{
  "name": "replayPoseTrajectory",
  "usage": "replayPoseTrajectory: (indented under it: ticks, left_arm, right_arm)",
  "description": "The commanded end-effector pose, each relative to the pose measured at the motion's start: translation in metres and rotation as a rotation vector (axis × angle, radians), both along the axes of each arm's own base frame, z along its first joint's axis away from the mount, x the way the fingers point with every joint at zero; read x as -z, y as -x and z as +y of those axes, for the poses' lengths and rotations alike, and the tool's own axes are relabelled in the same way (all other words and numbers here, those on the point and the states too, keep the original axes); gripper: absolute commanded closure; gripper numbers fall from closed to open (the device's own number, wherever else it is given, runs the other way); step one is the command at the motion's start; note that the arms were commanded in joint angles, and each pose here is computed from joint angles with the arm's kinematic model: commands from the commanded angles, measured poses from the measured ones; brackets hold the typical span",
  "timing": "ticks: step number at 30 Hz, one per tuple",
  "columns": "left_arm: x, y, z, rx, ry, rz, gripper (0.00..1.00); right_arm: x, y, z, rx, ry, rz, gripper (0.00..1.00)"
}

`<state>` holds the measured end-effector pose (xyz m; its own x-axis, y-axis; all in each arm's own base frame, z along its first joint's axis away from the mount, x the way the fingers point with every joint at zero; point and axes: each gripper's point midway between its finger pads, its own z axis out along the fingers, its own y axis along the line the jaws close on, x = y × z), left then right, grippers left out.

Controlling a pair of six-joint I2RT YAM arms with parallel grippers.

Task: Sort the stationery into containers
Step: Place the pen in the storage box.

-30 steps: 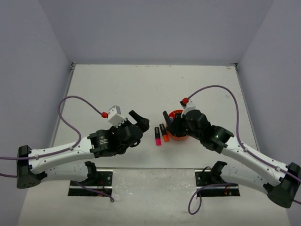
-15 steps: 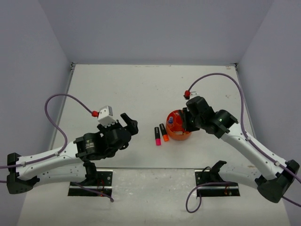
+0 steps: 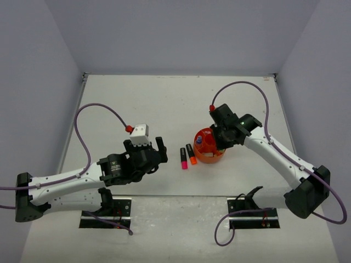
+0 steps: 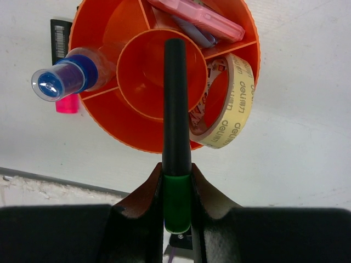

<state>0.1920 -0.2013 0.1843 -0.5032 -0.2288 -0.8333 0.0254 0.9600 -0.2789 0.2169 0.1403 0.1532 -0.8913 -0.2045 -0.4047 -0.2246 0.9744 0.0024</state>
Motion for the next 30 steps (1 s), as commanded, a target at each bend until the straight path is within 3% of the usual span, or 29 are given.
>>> replayPoseTrajectory:
  ticks: [1, 18, 23, 30]
  left_arm:
    - [-0.016, -0.006, -0.006, 0.009, 0.026, -0.046, 0.0]
    - [-0.012, -0.003, -0.003, 0.016, 0.057, -0.047, 0.0]
    - [-0.012, -0.003, -0.002, 0.011, 0.063, -0.049, 0.0]
    - [-0.008, -0.002, 0.003, -0.005, 0.07, -0.052, 0.0]
  right_arm:
    - [-0.003, 0.003, 0.003, -0.051, 0.002, 0.03, 0.94]
    - [-0.003, 0.006, 0.001, -0.07, 0.02, 0.051, 0.85]
    - [0.0, 0.002, 0.002, -0.077, 0.041, 0.062, 0.79]
    - [-0.004, -0.006, 0.002, -0.071, 0.056, 0.048, 0.62]
